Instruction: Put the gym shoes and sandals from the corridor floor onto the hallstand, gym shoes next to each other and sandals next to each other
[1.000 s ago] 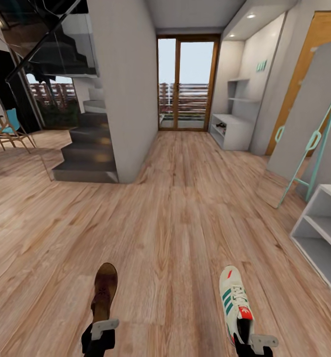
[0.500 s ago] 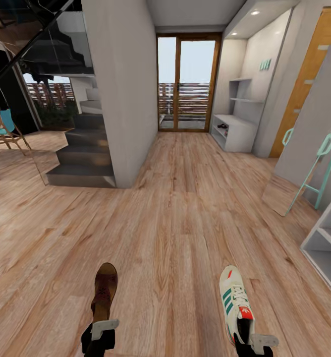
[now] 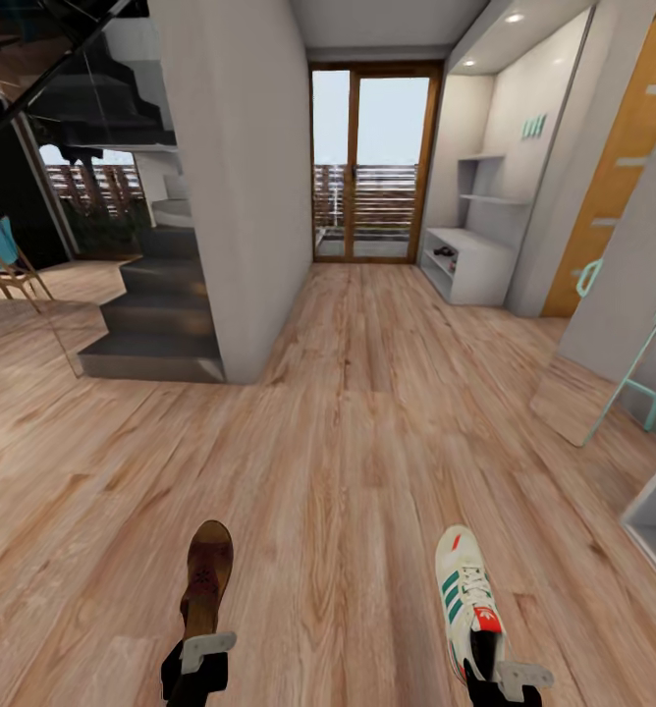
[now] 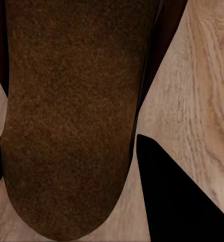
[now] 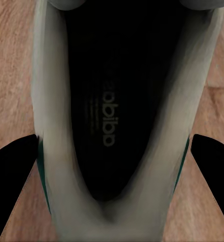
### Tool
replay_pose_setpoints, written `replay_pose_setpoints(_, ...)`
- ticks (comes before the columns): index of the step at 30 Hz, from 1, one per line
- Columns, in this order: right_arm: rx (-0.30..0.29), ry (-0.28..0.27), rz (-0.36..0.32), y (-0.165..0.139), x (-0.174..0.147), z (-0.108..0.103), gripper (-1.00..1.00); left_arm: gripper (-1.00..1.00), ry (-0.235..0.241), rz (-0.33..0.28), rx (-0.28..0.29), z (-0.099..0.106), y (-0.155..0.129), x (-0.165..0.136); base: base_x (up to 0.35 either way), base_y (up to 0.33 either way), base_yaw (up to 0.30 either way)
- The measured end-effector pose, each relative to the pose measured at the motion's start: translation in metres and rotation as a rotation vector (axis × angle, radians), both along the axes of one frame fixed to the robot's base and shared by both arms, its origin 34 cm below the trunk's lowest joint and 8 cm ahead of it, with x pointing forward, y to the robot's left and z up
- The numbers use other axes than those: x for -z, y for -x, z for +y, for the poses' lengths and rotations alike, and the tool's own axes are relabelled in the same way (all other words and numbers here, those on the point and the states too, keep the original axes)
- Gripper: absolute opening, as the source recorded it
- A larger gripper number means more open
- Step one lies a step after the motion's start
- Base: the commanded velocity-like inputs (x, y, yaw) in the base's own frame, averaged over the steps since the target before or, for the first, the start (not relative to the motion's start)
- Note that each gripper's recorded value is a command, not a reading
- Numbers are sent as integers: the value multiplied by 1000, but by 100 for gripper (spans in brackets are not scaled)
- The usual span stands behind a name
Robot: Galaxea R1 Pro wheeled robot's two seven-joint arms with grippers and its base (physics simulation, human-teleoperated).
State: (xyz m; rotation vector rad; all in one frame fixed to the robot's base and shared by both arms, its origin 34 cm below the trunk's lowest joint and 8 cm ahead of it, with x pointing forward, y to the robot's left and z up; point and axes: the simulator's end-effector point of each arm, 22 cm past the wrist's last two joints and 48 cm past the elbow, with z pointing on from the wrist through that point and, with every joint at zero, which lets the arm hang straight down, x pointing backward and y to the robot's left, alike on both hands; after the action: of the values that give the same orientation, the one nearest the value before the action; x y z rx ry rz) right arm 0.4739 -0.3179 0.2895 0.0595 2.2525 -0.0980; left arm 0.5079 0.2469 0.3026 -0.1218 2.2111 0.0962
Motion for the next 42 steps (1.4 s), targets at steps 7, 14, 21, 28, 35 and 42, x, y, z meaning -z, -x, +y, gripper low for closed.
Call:
replay_pose_setpoints(7, 1, 0, 0, 0, 0, 0, -100, -100, 0, 1, -1, 0, 0, 0, 336, 0, 0)
replay_pose_setpoints(14, 3, 2, -1, 0, 0, -2, -100, -100, -1, 1, -1, 0, 0, 0, 336, 0, 0)
replay_pose_setpoints(21, 4, 2, -2, 0, -1, -2, -100, -100, -1, 1, -1, 0, 0, 0, 336, 0, 0)
replay_pose_setpoints(28, 3, 2, -2, 0, -1, -2, -100, -100, -1, 1, -1, 0, 0, 0, 336, 0, 0)
replay_pose_setpoints(35, 4, 2, -2, -1, -1, -2, -100, -100, -1, 0, -1, 0, 0, 0, 336, 0, 0)
replay_pose_setpoints(42, 15, 2, -5, 0, -1, -5, -100, -100, 0, 1, -1, 0, 0, 0, 336, 0, 0)
